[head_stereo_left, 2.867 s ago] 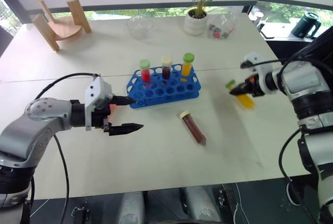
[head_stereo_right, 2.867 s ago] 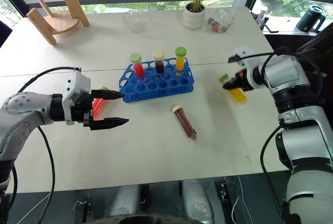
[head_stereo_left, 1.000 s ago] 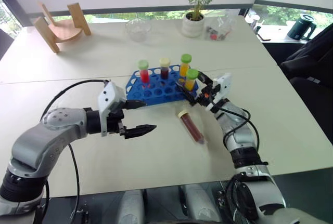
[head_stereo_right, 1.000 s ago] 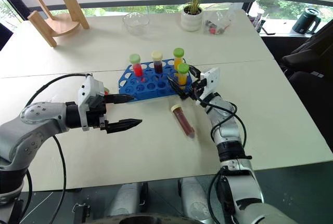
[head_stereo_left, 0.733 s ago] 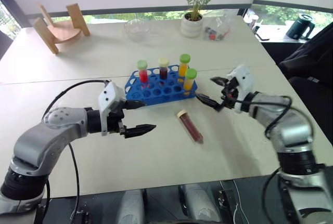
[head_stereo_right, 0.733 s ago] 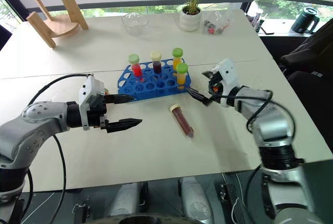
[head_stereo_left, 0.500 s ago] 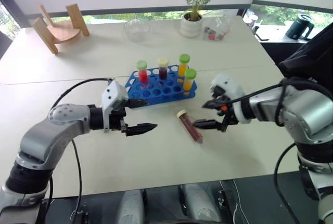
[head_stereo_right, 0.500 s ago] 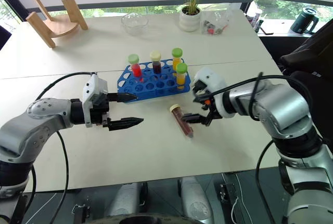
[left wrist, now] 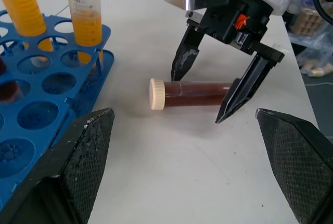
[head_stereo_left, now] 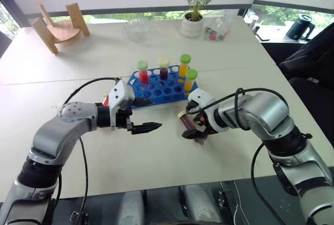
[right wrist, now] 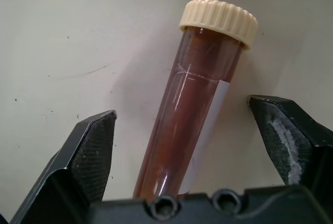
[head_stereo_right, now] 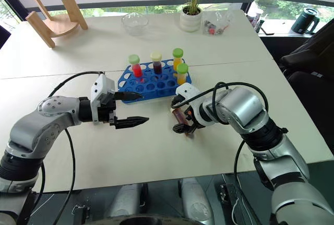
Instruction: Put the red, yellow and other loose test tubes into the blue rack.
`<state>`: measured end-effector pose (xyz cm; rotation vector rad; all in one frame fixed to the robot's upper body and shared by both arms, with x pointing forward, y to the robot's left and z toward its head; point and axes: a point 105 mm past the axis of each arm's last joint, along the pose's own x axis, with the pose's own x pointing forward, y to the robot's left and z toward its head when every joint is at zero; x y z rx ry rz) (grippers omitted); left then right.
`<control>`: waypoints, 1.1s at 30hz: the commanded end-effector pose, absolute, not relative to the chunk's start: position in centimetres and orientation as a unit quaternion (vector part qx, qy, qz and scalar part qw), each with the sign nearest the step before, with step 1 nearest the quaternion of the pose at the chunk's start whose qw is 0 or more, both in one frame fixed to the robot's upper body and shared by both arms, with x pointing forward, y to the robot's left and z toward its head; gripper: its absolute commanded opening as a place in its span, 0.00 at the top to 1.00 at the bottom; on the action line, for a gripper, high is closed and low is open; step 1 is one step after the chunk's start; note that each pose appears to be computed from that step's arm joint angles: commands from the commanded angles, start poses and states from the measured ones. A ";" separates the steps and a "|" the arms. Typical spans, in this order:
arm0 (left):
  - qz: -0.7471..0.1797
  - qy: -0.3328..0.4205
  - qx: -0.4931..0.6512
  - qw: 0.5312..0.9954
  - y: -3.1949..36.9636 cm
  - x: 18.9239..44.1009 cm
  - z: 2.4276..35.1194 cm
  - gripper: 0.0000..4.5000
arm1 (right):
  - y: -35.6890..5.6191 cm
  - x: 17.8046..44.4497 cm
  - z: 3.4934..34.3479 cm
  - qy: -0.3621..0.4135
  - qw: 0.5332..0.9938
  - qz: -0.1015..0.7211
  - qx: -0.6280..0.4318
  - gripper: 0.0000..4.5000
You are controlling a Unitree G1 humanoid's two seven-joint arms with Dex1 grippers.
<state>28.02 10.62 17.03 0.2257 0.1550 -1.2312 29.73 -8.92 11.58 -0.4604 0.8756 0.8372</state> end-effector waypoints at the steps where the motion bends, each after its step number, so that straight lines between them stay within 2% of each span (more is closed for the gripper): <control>1: -0.577 0.058 0.116 0.806 10.7 27.8 17.5 0.00 | -7.8 29.4 10.5 0.412 0.783 0.406 -0.229 0.32; 5: -0.575 0.061 0.115 0.808 10.8 27.8 17.4 0.00 | -7.4 29.4 11.0 0.406 0.782 0.417 -0.224 0.76; 6: -0.575 0.061 0.114 0.808 10.8 27.7 17.4 0.00 | -7.4 29.4 11.1 0.404 0.783 0.418 -0.221 0.80; 10: -0.572 0.063 0.112 0.810 10.8 27.8 17.2 0.00 | -7.7 29.8 13.0 0.379 0.799 0.422 -0.200 0.80; 13: -0.564 0.061 0.108 0.816 11.0 28.0 17.4 0.00 | -7.1 29.8 16.6 0.282 0.825 0.463 -0.162 0.80; 16: -0.558 0.060 0.108 0.820 11.1 28.1 17.4 0.00 | -6.8 29.2 18.8 0.185 0.838 0.491 -0.151 0.80; 20: -0.554 0.062 0.106 0.823 11.3 27.9 17.5 0.00 | -5.9 30.1 21.6 0.010 0.874 0.480 -0.080 0.80; 27: -0.540 0.076 0.114 0.830 12.5 27.9 17.8 0.00 | -4.6 32.4 21.5 -0.166 0.901 0.399 0.038 0.80; 33: -0.527 0.085 0.124 0.836 13.4 27.8 18.0 0.00 | -3.0 34.4 19.9 -0.226 0.912 0.340 0.050 0.80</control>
